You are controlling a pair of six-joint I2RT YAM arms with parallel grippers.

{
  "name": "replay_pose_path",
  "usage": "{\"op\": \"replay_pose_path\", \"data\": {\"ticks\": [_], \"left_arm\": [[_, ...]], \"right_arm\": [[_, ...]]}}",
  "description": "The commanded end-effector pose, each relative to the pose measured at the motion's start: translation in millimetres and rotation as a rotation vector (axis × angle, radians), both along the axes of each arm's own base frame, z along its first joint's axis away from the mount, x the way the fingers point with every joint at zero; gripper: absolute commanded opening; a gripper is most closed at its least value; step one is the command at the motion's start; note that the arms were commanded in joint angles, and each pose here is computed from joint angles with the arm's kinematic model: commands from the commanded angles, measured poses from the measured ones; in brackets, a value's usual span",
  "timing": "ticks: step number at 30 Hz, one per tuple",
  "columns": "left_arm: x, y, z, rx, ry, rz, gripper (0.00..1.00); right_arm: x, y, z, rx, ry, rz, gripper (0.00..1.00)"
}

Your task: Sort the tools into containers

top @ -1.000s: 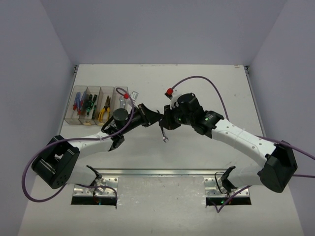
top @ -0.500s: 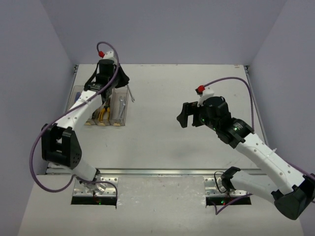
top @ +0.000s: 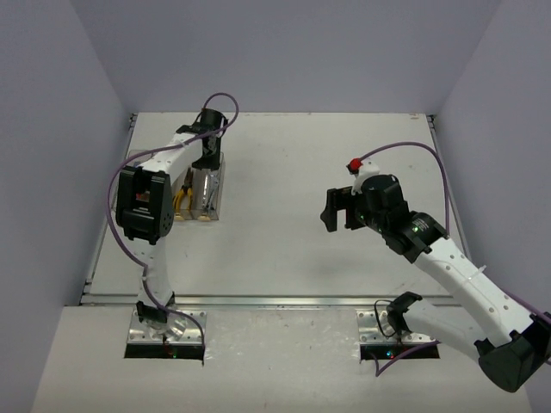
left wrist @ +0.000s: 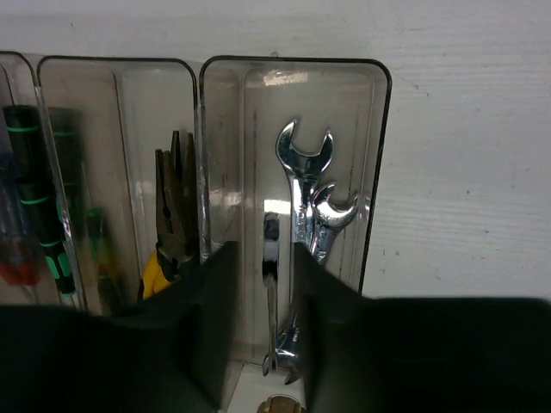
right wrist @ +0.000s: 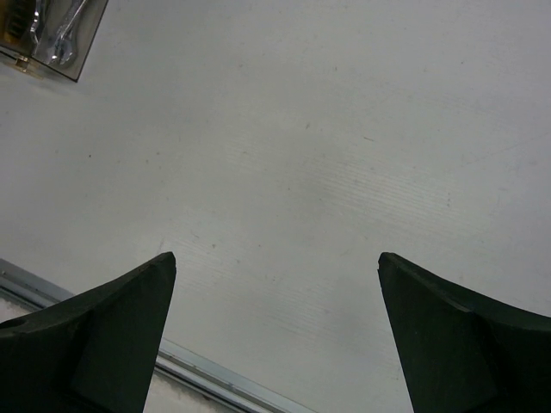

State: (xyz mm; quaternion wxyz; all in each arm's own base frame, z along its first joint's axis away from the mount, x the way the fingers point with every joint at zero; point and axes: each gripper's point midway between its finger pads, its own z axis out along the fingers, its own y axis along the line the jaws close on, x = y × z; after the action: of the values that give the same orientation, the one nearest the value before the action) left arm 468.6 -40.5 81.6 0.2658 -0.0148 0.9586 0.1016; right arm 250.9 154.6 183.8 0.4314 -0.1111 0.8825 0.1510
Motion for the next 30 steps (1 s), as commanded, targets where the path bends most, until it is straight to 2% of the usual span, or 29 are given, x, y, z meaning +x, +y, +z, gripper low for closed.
{"op": "replay_pose_path", "data": {"ticks": [1,5,7,11,13,18,21,26,30], "left_arm": [[0.1,3.1,29.7,0.009,-0.057,0.001,0.59],[-4.2,-9.5,79.3,-0.091,-0.160,0.011,0.82],[-13.5,-11.2,116.5,-0.141,-0.250,0.036,1.00],[-62.3,-8.8,187.1,-0.244,-0.462,0.053,1.00],[-100.5,-4.6,239.3,-0.300,-0.656,0.029,1.00],[-171.6,21.5,247.9,-0.284,-0.794,0.077,1.00],[-204.7,34.9,245.7,-0.277,-0.846,0.117,1.00],[-248.3,46.3,236.1,-0.278,-0.866,0.141,1.00],[-273.8,42.6,227.6,-0.321,-0.878,0.109,1.00]], "right_arm": [[2.7,3.2,18.7,0.029,-0.049,0.020,0.99],[-0.1,1.0,21.8,0.023,-0.028,0.010,0.99],[-1.1,-1.9,25.1,0.016,-0.018,-0.004,0.99],[-5.8,-12.9,40.7,0.012,-0.034,-0.047,0.99],[-7.1,-30.8,50.7,-0.027,-0.052,-0.121,0.99],[-13.2,-73.2,62.1,-0.160,-0.064,-0.271,0.99],[-20.8,-87.9,68.2,-0.199,-0.093,-0.292,0.99],[-40.6,-110.1,75.2,-0.224,-0.168,-0.296,0.99],[-54.2,-111.2,80.2,-0.178,-0.204,-0.261,0.99]]}}
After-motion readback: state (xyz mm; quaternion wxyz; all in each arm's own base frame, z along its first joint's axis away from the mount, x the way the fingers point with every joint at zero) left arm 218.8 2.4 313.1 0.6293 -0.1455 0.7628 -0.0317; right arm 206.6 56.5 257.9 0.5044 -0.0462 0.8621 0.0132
